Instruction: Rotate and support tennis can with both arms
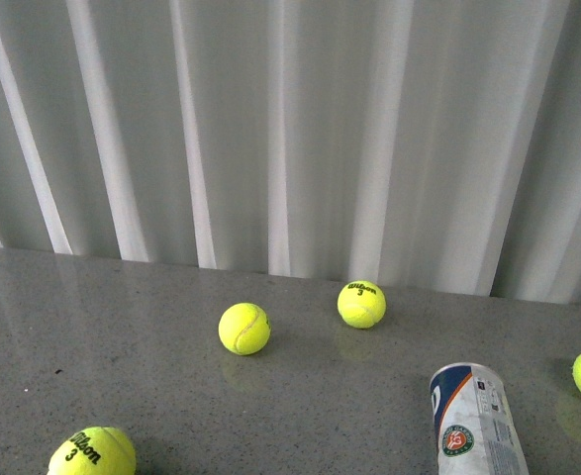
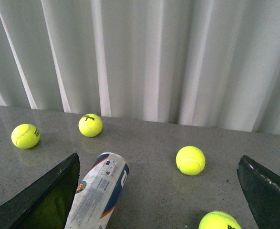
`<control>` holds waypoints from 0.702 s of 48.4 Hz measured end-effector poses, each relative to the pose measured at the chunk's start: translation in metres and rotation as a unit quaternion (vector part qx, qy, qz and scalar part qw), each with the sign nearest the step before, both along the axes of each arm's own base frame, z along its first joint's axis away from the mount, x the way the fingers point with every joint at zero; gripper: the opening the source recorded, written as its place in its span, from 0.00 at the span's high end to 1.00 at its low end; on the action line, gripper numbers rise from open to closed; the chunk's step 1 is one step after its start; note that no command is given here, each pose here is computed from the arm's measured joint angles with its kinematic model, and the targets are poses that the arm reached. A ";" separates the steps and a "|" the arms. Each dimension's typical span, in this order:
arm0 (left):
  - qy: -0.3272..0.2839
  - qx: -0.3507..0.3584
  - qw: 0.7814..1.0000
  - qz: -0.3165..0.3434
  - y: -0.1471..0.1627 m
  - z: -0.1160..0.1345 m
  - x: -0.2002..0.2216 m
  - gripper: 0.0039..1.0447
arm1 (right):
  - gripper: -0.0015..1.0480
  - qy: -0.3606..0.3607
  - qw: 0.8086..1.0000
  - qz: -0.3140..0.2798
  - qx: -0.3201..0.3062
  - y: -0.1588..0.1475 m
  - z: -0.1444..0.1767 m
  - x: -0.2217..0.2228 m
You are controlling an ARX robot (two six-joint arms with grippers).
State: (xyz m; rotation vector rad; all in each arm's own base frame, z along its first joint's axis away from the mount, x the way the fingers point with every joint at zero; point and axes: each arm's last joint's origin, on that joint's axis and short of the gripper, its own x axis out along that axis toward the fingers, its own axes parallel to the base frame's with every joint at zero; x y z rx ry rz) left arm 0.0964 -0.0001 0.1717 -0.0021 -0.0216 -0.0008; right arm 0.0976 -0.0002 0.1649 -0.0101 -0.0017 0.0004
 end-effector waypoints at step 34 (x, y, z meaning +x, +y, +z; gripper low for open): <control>0.000 0.000 1.000 0.000 0.000 0.000 0.000 0.06 | 0.07 0.000 1.000 0.000 0.000 0.000 0.000 0.000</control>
